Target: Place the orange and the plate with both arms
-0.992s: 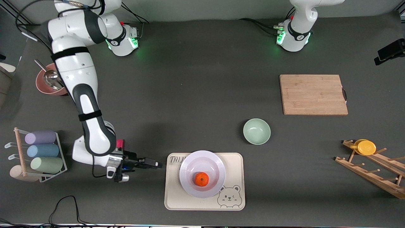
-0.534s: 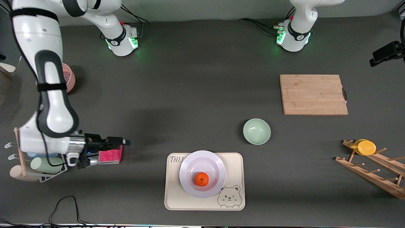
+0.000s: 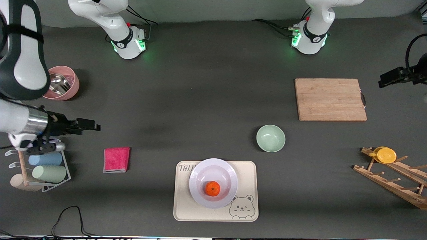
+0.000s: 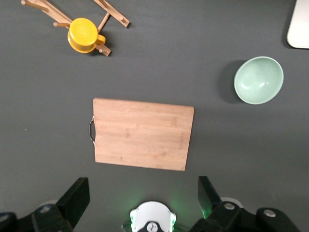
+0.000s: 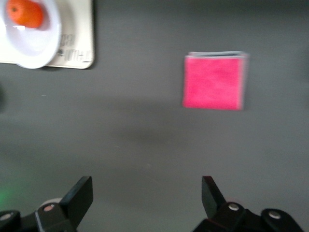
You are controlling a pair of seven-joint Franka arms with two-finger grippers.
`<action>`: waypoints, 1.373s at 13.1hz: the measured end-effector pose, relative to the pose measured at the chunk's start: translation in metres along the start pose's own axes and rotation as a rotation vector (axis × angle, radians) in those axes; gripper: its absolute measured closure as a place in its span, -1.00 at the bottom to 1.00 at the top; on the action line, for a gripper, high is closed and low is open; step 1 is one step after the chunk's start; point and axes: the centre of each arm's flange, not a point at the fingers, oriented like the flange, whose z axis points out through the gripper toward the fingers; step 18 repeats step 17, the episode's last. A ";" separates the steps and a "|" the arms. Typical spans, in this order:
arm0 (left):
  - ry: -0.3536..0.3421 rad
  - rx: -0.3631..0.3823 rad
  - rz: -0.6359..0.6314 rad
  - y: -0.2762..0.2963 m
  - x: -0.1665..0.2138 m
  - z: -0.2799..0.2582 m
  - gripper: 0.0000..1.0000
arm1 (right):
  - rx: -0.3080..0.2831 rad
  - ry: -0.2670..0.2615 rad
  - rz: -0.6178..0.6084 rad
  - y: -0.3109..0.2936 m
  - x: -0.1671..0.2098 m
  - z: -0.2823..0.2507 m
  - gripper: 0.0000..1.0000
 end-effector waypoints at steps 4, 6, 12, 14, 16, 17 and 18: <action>0.033 -0.002 0.005 0.000 -0.008 0.049 -1.00 | -0.122 0.047 0.043 -0.002 -0.028 -0.055 -1.00; 0.036 -0.001 0.003 -0.002 -0.032 0.048 -1.00 | -0.165 0.074 0.052 0.003 -0.037 -0.075 -1.00; 0.068 0.015 -0.002 0.019 -0.060 0.029 -1.00 | -0.191 0.070 0.072 0.002 -0.051 -0.101 -1.00; 0.070 0.016 -0.019 0.025 -0.061 0.029 -1.00 | -0.192 0.066 0.073 0.003 -0.052 -0.101 -1.00; 0.071 0.018 -0.049 0.030 -0.061 0.029 -1.00 | -0.199 0.065 0.074 0.003 -0.052 -0.101 -1.00; 0.072 0.018 -0.056 0.031 -0.062 0.028 -1.00 | -0.209 0.064 0.074 0.004 -0.052 -0.101 -1.00; 0.072 0.018 -0.056 0.031 -0.062 0.028 -1.00 | -0.209 0.064 0.074 0.004 -0.052 -0.101 -1.00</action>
